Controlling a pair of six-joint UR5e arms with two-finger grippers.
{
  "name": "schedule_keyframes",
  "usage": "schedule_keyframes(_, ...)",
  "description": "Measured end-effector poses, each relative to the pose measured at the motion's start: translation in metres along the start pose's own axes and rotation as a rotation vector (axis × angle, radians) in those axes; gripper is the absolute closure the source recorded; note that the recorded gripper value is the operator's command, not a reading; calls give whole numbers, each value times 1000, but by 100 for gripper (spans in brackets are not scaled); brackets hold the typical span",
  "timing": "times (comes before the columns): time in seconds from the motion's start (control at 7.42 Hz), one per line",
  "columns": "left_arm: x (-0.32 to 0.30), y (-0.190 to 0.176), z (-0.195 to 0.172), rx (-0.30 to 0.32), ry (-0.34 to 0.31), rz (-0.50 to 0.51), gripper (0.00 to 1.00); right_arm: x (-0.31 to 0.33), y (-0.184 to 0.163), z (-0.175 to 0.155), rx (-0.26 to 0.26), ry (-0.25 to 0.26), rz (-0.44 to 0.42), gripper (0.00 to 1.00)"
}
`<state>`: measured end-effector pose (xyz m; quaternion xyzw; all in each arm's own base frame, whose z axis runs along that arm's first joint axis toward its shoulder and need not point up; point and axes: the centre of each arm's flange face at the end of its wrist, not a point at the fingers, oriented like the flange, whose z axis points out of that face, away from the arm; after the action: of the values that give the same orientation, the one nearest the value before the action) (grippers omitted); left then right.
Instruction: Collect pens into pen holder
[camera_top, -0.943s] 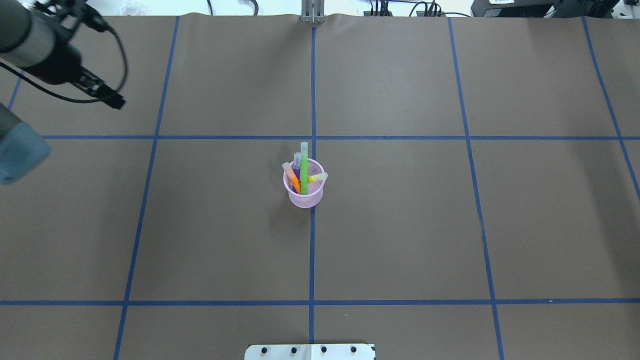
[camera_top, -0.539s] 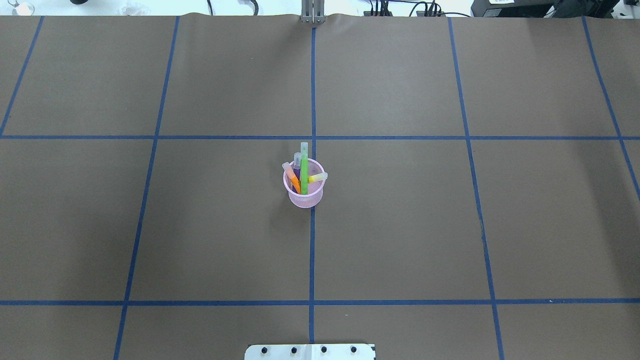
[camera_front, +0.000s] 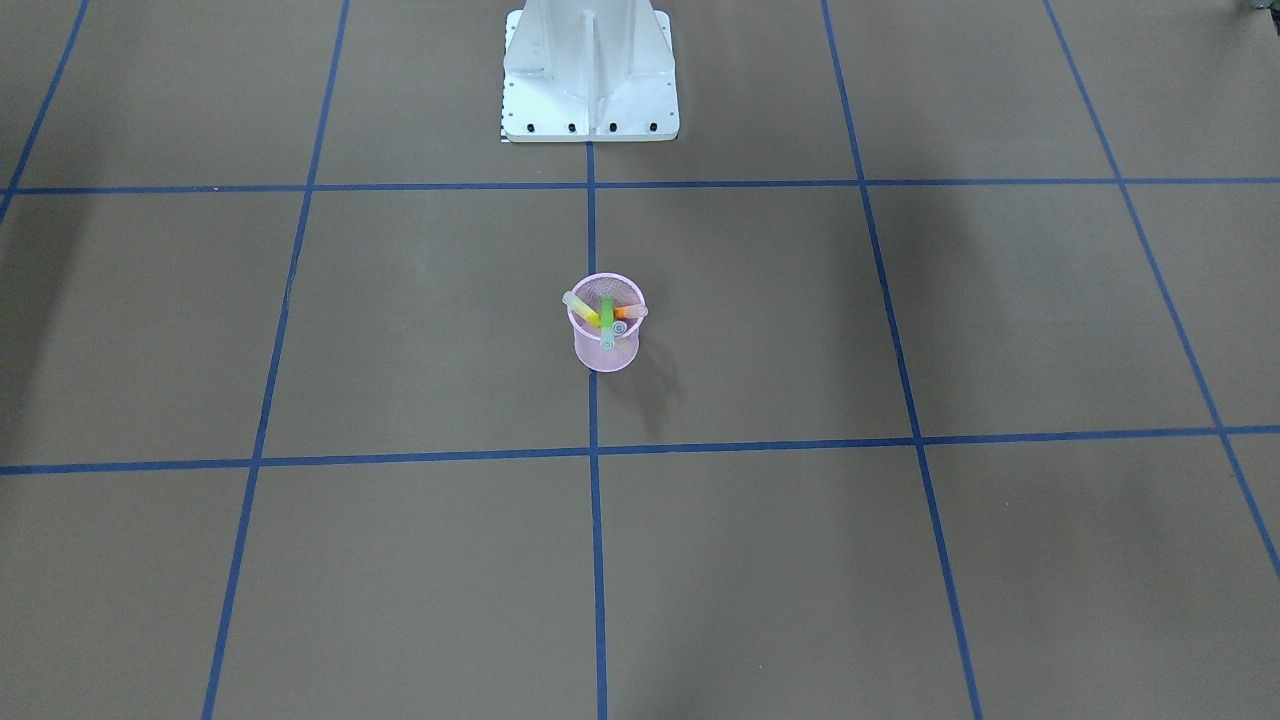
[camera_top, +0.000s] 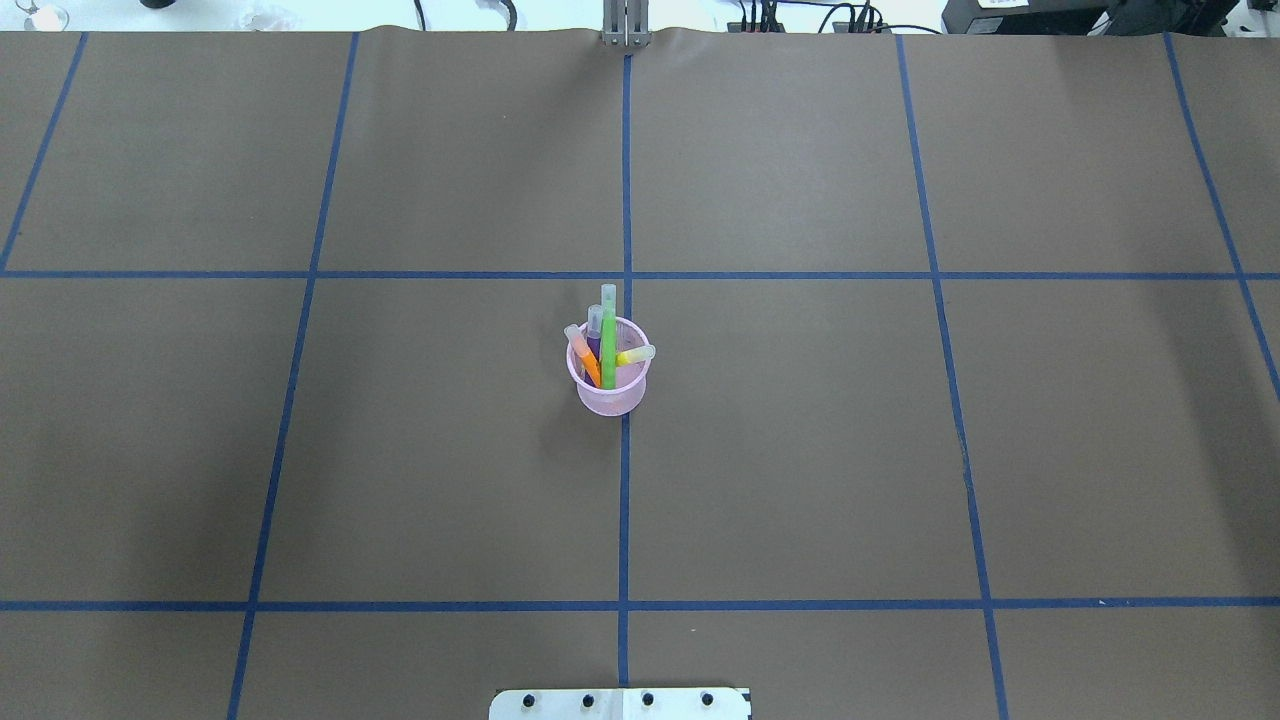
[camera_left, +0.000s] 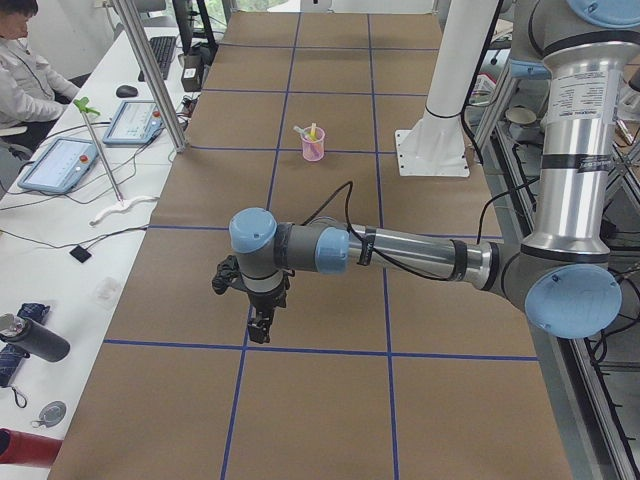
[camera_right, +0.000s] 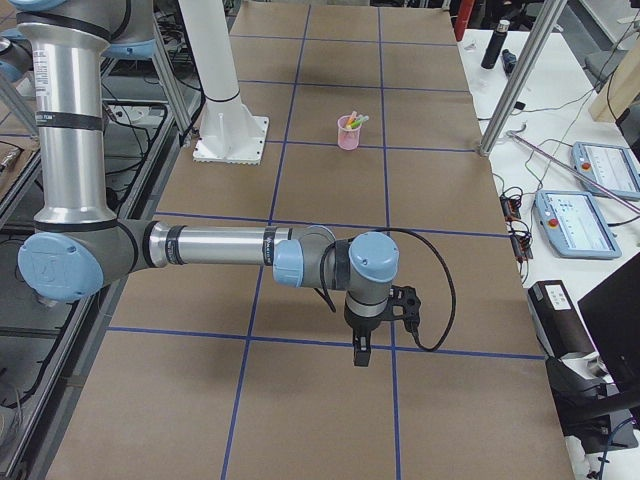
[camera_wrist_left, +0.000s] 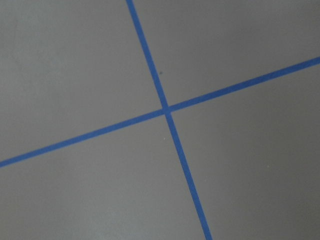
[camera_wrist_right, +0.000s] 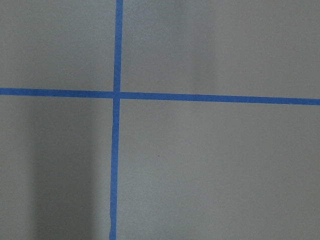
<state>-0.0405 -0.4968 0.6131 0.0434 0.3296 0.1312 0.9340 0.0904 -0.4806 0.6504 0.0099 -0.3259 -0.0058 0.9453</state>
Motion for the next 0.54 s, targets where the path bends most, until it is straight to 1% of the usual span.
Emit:
schedule_keyframes(0.13, -4, 5, 0, 2, 15, -15, 0, -1, -1, -1, 2, 0, -2, 0)
schedule_keyframes(0.4, -10, 11, -6, 25, 74, -45, 0, -2, -3, -3, 5, 0, -4, 0)
schedule_keyframes(0.54, -16, 15, -5, 27, 86, -60, 0, -2, -4, -3, 6, 0, -5, 0)
